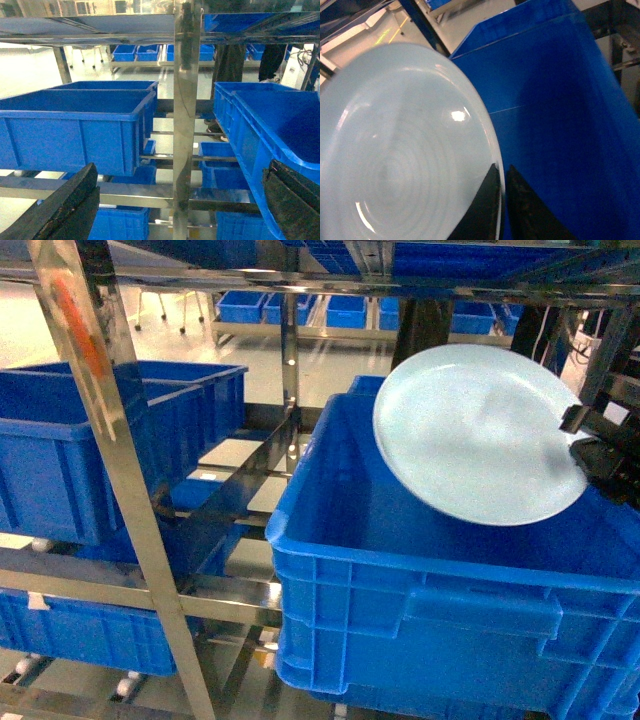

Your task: Place blue tray on left shelf second layer neatly

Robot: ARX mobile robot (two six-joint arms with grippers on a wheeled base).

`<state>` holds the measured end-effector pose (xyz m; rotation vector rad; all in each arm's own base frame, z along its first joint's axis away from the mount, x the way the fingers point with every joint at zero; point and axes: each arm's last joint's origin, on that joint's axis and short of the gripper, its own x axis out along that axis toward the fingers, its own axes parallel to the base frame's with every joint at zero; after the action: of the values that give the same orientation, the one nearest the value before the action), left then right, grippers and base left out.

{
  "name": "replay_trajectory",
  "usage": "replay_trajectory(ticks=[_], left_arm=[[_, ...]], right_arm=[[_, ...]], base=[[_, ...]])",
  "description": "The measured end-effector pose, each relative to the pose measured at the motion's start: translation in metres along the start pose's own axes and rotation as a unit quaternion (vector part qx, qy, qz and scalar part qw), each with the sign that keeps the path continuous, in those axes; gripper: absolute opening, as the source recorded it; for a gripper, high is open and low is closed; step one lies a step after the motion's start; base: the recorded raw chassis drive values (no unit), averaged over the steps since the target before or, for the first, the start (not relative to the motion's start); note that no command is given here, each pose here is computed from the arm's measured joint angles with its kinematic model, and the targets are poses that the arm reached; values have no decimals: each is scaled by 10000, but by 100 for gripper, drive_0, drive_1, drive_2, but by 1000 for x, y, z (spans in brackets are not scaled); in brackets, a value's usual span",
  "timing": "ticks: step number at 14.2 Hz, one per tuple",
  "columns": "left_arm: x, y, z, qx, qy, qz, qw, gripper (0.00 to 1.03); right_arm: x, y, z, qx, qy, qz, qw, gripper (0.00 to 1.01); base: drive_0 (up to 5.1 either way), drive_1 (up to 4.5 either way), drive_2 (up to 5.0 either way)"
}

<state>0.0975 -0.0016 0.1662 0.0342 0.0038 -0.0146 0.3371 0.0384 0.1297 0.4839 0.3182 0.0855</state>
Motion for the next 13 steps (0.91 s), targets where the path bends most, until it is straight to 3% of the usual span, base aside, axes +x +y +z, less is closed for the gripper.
replay_trajectory(ticks=[2,3,5,7,9,10,11,12,13], left_arm=[[0,0,0,-2,0,0,10000,98],[0,0,0,0,0,0,10000,98],[0,0,0,-2,0,2,10000,98],[0,0,0,0,2,0,10000,98],[0,0,0,-2,0,2,10000,98],[0,0,0,-2,0,0,10000,98],[0,0,0,0,0,0,10000,98],[0,0,0,-2,-2,10,10000,98],[0,0,0,-2,0,6,10000,98]], right_arm=[[-1,4,-6,-26,17,219,9998,16],[-15,7,-12,-56,-1,474,9989,29],[-61,2,-16,-12,-39,653,9979,51],[-108,-8,-22,96,108,506,9986,73],[-144,-18,-25,38,154,155,9998,95],[-157,-18,-17,-149,-42,34,9999,100],[-185,-7,-4,-1227,-594,-25,9907,98],[-193,-20,-21,-2171,-1306,-460,9663,60],[-202,-16,-15,-2282,-1586,-401,9598,36]], base=[[0,0,0],[0,0,0],[0,0,0],[0,0,0],[0,0,0],[0,0,0],[0,0,0],[0,0,0],[0,0,0]])
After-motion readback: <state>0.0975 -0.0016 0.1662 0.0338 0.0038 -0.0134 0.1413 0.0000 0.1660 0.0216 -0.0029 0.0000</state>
